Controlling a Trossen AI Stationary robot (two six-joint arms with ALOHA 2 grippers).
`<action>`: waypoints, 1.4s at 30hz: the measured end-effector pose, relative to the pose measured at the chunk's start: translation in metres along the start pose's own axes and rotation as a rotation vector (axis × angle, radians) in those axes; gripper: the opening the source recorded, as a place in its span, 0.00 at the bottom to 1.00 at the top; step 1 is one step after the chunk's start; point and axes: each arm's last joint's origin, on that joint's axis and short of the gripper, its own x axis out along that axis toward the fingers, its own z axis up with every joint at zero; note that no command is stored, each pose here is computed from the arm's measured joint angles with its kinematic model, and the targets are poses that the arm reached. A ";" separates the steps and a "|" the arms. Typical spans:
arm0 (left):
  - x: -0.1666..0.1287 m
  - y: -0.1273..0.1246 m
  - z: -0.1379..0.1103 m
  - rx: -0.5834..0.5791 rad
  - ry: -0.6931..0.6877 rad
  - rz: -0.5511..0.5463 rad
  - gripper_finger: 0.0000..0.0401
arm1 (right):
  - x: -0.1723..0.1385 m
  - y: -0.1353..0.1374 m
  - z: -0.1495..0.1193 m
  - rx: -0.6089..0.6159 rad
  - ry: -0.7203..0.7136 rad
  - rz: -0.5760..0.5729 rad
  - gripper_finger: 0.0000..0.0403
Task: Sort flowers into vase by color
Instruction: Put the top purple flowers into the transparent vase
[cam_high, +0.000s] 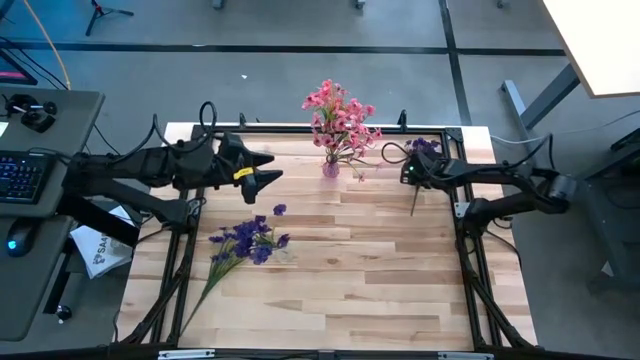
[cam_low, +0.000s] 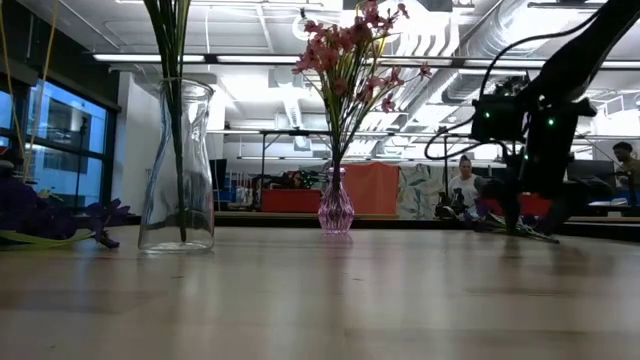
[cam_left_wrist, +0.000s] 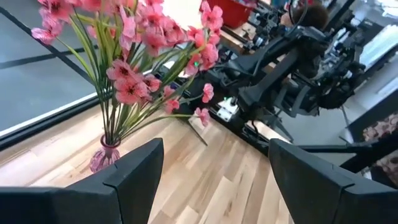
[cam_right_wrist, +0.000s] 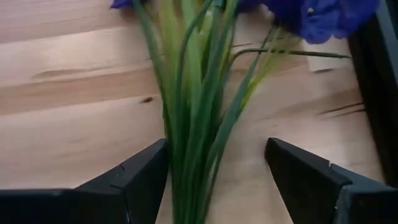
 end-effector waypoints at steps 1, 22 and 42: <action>-0.001 -0.001 0.000 -0.002 -0.010 0.005 0.69 | 0.002 0.000 0.001 0.011 -0.005 0.003 0.66; -0.041 -0.017 0.025 0.096 -0.281 -0.171 0.69 | -0.060 0.009 0.010 -0.186 -0.108 0.307 0.02; -0.040 -0.017 0.022 0.213 -0.244 -0.202 0.69 | -0.280 0.047 0.000 -0.392 -0.758 1.566 0.00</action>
